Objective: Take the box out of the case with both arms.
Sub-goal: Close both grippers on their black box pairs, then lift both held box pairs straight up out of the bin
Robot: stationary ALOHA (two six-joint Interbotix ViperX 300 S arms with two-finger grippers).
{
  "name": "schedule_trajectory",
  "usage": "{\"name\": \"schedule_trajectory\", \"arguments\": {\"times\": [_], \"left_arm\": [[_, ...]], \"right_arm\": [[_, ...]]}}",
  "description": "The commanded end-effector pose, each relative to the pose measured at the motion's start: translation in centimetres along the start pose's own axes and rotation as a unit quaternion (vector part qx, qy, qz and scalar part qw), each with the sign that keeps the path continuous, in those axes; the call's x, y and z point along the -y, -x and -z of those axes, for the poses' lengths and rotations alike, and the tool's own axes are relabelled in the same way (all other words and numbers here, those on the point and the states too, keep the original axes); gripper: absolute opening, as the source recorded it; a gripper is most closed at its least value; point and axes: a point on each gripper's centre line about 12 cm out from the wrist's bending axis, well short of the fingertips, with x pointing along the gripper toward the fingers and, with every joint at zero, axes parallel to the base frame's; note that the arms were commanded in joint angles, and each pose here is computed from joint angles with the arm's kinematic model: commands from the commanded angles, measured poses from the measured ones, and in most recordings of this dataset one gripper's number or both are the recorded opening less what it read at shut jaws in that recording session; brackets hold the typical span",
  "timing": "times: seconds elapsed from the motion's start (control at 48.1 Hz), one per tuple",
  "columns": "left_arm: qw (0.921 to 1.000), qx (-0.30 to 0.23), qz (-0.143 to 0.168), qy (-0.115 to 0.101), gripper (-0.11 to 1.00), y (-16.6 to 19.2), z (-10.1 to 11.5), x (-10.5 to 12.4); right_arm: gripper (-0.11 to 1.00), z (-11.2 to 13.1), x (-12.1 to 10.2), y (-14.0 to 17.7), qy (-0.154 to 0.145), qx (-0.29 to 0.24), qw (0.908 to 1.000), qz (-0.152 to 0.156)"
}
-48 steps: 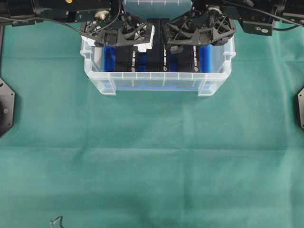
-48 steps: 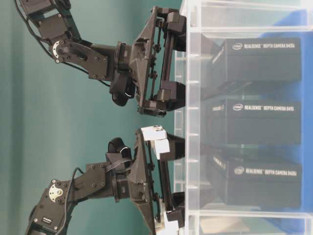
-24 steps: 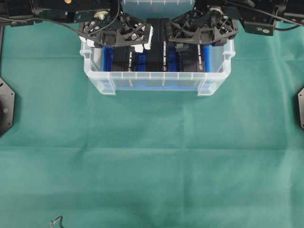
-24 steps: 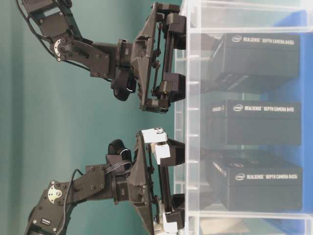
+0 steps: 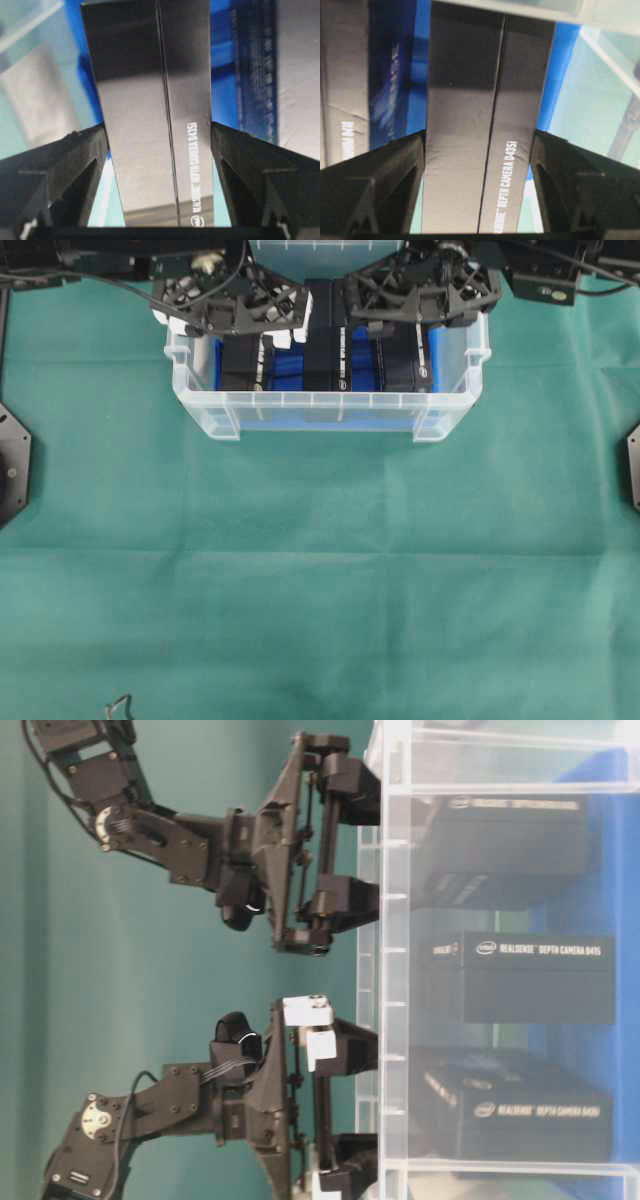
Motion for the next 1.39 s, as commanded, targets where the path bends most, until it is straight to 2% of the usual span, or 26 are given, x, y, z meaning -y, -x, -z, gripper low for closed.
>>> {"name": "schedule_trajectory", "arguments": {"times": [0.0, 0.436, 0.811, 1.372], "left_arm": [[0.9993, 0.019, 0.033, 0.002, 0.64, 3.1, -0.6, 0.4], [0.9959, 0.045, 0.078, 0.009, 0.64, 10.7, -2.1, 1.8], [0.9937, 0.058, 0.096, -0.01, 0.64, 17.7, -2.4, 1.4], [0.9942, 0.053, 0.091, -0.023, 0.64, 24.6, -1.6, 0.2]], "right_arm": [[0.65, -0.8, -0.7, 3.9, -0.001, 0.022, 0.999, -0.039], [0.65, -1.7, -1.3, 11.2, 0.006, 0.057, 0.9971, -0.051], [0.65, -1.4, -2.0, 16.6, 0.015, 0.08, 0.9945, -0.066], [0.65, -0.3, -1.7, 23.8, 0.017, 0.105, 0.9898, -0.094]]}}
